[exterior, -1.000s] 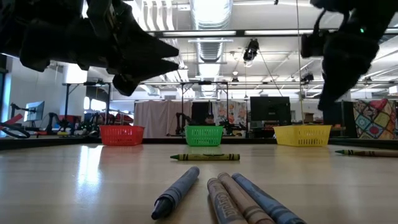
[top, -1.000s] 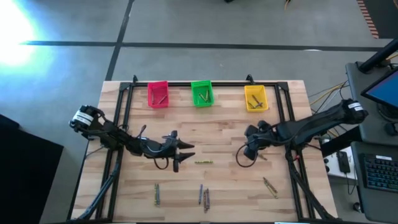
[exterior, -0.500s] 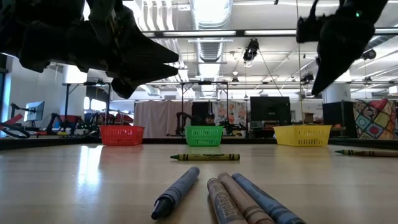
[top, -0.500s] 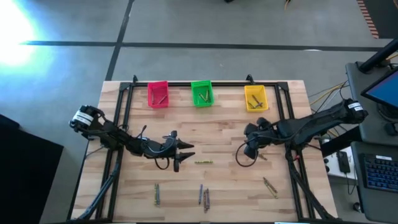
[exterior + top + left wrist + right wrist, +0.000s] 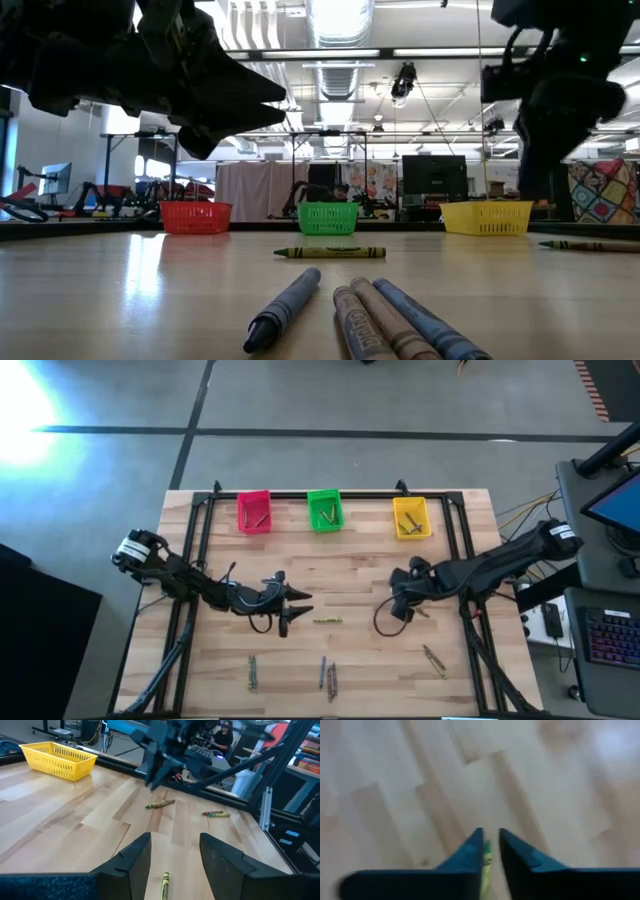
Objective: Sort crayons
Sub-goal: Put the green crayon into the yellow basket
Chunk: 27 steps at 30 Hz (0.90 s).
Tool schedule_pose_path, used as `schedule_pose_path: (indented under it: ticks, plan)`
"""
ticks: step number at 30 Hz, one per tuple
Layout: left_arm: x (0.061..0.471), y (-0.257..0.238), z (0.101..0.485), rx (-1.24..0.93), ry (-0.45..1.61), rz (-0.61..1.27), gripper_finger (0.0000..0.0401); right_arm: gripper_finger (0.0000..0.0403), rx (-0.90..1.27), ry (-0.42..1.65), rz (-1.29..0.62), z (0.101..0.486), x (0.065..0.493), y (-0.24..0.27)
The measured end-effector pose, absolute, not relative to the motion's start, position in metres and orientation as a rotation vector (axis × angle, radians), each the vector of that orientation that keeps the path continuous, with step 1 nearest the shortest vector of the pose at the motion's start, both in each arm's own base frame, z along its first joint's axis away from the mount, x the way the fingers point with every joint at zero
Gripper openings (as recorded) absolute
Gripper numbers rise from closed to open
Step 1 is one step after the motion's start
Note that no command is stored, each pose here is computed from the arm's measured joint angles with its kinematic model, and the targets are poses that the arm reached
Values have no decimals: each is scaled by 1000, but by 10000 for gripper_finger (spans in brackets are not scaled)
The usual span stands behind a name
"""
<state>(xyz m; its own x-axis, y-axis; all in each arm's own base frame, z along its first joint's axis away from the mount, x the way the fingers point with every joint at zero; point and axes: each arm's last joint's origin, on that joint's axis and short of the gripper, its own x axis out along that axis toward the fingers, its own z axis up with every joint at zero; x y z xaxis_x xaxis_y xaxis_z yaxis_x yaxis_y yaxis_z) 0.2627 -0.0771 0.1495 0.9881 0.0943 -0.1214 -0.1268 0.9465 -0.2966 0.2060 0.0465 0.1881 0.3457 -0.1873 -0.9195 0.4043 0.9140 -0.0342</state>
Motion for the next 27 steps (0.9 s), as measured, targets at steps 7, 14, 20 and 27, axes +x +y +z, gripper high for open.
schedule_pose_path:
  ticks: [7,14,20,27]
  plan:
    - [263,-77,149,-300,108,114,153,30,126,1112,-438,190,215,45]
    - [263,-76,149,-300,107,121,153,94,54,1057,-369,219,218,46]
    - [263,-76,149,-299,107,122,153,196,101,1034,-358,233,216,46]
    - [263,-76,149,-302,107,121,153,318,200,1043,-444,223,218,46]
